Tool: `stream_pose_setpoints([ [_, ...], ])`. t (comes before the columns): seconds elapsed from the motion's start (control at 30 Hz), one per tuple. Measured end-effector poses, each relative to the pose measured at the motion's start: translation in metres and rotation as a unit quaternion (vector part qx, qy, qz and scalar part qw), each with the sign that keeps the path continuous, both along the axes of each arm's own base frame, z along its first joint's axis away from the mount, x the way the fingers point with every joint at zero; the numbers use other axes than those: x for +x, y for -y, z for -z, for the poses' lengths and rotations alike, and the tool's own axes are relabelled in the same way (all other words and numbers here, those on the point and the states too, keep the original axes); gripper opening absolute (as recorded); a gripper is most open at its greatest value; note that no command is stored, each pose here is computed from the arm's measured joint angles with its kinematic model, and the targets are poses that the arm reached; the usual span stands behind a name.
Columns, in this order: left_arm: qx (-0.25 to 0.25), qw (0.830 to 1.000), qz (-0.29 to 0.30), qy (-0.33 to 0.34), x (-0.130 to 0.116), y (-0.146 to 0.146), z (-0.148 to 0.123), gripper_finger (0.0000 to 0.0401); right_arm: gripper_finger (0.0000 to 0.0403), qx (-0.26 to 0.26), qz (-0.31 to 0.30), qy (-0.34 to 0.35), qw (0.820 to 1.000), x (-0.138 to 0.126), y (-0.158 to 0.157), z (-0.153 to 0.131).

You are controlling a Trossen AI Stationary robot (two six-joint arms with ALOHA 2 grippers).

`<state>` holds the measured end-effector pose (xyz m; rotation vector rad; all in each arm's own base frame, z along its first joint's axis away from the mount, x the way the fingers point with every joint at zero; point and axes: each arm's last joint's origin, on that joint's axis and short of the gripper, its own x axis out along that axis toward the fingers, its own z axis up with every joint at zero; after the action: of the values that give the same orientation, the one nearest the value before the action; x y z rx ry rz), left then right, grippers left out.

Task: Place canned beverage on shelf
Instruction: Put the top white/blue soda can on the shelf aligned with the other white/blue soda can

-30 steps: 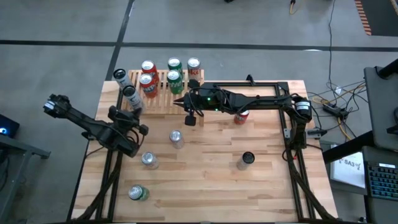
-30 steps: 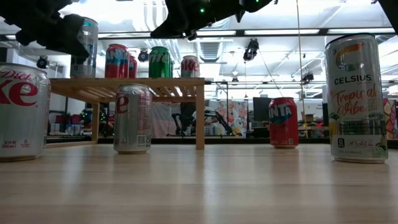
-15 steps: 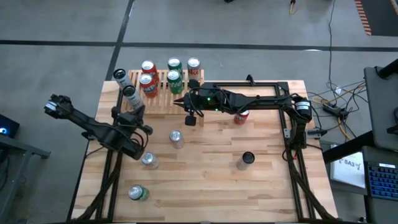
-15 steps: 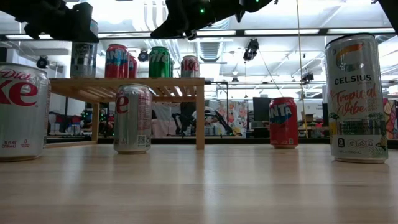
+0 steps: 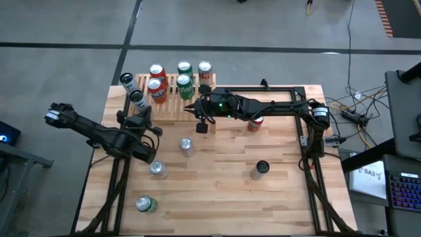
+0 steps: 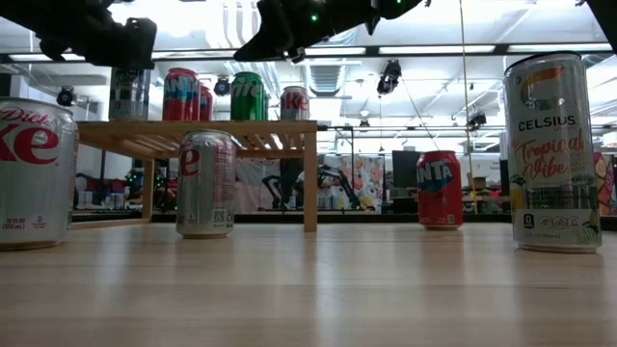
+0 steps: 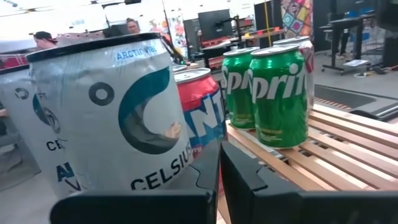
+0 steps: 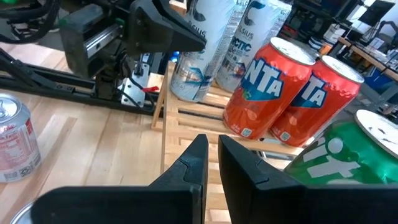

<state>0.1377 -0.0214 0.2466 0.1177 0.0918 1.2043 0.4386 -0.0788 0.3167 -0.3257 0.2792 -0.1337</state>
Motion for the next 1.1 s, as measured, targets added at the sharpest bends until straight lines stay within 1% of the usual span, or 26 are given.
stream_pose_setpoints([
  [0.33,-0.006,1.000,-0.003,-0.002,-0.001,-0.001,0.000,0.0000,0.0027,0.001,0.000,-0.007,1.000,0.000,0.000,0.001],
  [0.47,-0.031,0.999,-0.001,-0.011,-0.003,-0.002,0.000,0.0000,0.0027,0.001,0.000,-0.009,1.000,-0.001,0.000,0.002],
  [0.7,-0.071,0.997,0.004,-0.005,-0.013,-0.005,-0.004,0.0000,0.0027,-0.002,-0.001,-0.010,1.000,-0.001,0.000,0.002],
  [0.9,-0.092,0.996,0.007,0.004,-0.022,-0.009,-0.009,0.0000,0.0027,-0.003,-0.001,-0.010,1.000,-0.001,0.000,0.002],
  [1.1,-0.119,0.993,0.014,-0.001,-0.028,-0.011,-0.011,0.0000,0.0027,-0.004,-0.001,-0.011,1.000,-0.001,0.000,0.002],
])
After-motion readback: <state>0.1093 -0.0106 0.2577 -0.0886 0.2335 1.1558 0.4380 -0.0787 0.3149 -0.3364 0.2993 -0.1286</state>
